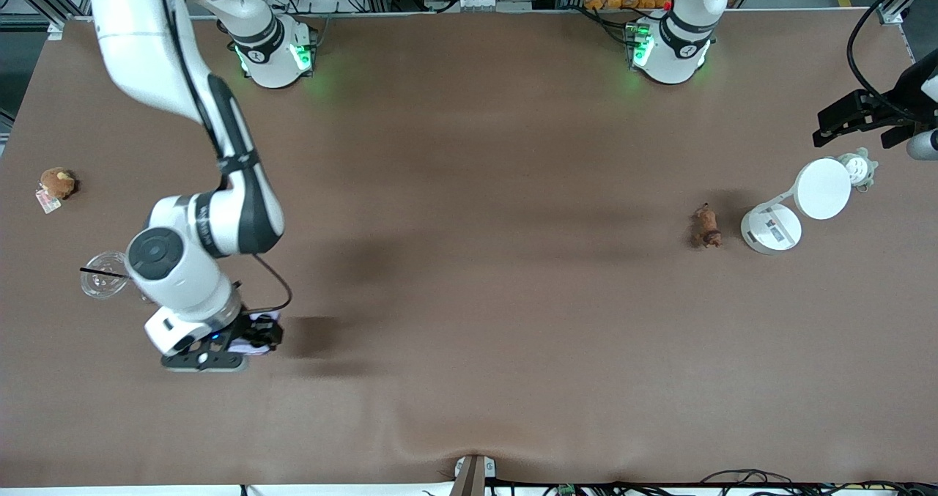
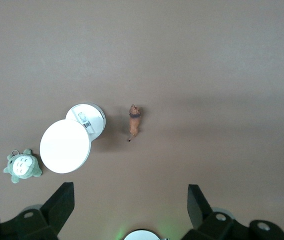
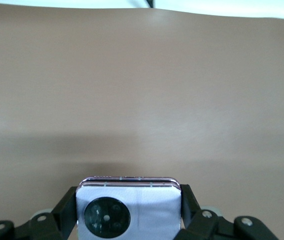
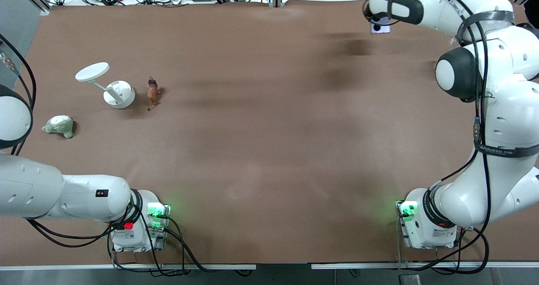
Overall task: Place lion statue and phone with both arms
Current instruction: 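Carry the phone with the right gripper toward the glass beaker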
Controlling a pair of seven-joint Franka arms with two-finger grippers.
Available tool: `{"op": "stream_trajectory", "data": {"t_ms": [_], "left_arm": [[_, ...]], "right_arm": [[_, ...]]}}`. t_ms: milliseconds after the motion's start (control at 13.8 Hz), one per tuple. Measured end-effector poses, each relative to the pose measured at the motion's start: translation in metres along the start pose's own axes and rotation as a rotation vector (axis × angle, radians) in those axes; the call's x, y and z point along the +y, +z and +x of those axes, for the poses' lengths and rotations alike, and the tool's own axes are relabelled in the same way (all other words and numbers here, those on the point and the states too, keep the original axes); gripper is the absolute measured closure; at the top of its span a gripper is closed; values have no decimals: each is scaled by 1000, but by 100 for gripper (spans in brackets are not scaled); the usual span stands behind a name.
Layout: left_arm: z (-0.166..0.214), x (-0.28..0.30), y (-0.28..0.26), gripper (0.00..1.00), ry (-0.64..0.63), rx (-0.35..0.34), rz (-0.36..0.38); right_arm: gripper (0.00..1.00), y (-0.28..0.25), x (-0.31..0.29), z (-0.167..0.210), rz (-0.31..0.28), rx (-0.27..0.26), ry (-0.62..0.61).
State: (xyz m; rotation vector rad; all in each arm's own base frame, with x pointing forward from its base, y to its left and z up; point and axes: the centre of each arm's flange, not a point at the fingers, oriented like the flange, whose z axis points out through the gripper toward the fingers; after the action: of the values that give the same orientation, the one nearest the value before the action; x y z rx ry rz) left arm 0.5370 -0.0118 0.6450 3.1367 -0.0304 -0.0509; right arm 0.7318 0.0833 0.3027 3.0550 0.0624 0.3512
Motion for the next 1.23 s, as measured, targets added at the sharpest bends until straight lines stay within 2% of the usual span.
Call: {"op": "stream_trajectory", "data": {"t_ms": [145, 361, 867, 1229], "left_arm": [[0, 2, 1, 0, 4, -1, 0], [1, 2, 1, 0, 4, -2, 0], [1, 2, 1, 0, 4, -2, 0], [1, 3, 1, 0, 5, -2, 0]], "right_arm": [[15, 9, 46, 1, 33, -11, -8], [15, 28, 87, -6, 40, -40, -25], [15, 83, 129, -30, 25, -126, -8], [15, 115, 163, -63, 23, -204, 44]]}}
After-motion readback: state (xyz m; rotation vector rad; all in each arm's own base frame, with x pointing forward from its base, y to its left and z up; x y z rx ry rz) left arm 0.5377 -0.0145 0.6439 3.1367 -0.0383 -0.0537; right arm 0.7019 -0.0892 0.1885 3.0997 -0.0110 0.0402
